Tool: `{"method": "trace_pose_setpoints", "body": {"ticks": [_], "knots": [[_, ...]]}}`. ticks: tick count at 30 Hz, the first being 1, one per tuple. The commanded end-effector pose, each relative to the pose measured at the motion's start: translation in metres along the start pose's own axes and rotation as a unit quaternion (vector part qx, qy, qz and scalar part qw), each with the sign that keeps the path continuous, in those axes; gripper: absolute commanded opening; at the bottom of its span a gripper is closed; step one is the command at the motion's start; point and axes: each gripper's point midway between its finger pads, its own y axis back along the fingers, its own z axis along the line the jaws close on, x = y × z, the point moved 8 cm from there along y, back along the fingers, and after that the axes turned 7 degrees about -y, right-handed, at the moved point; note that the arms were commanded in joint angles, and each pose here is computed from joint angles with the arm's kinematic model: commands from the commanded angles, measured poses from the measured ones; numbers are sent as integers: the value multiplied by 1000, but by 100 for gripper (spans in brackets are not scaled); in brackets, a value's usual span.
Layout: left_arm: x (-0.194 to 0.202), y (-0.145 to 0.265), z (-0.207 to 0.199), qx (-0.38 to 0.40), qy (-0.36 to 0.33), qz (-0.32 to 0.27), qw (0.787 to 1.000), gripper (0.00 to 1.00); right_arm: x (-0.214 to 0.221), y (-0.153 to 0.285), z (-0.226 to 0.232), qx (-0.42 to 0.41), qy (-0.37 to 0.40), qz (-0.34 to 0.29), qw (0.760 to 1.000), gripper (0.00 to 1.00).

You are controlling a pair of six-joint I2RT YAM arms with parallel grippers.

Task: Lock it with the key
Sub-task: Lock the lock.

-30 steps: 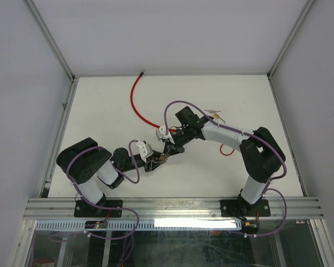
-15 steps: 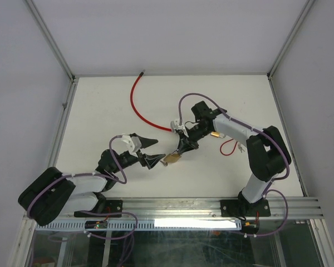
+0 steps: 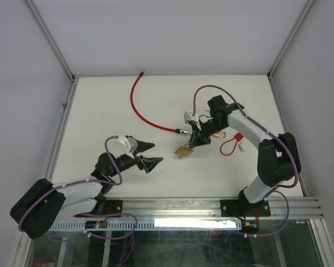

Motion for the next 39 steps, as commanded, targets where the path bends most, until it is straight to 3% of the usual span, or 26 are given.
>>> {"method": "trace_pose_setpoints", "body": {"ticks": [1, 15, 20, 27, 33, 39], "knots": [[2, -3, -2, 7, 14, -1, 1000, 77, -33, 18, 12, -4, 46, -67, 997, 0], [21, -10, -4, 39, 20, 16, 999, 73, -31, 28, 11, 4, 40, -83, 996, 0], [29, -12, -11, 51, -17, 8, 999, 68, -30, 29, 10, 7, 42, -89, 995, 0], [50, -25, -15, 35, -67, 60, 995, 69, -29, 28, 9, 8, 45, -93, 995, 0], [60, -32, -14, 35, -103, 66, 992, 67, -29, 27, 10, 4, 43, -96, 994, 0], [66, -47, -6, 16, -105, 75, 991, 55, -29, 27, 10, 2, 41, -97, 994, 0]]}}
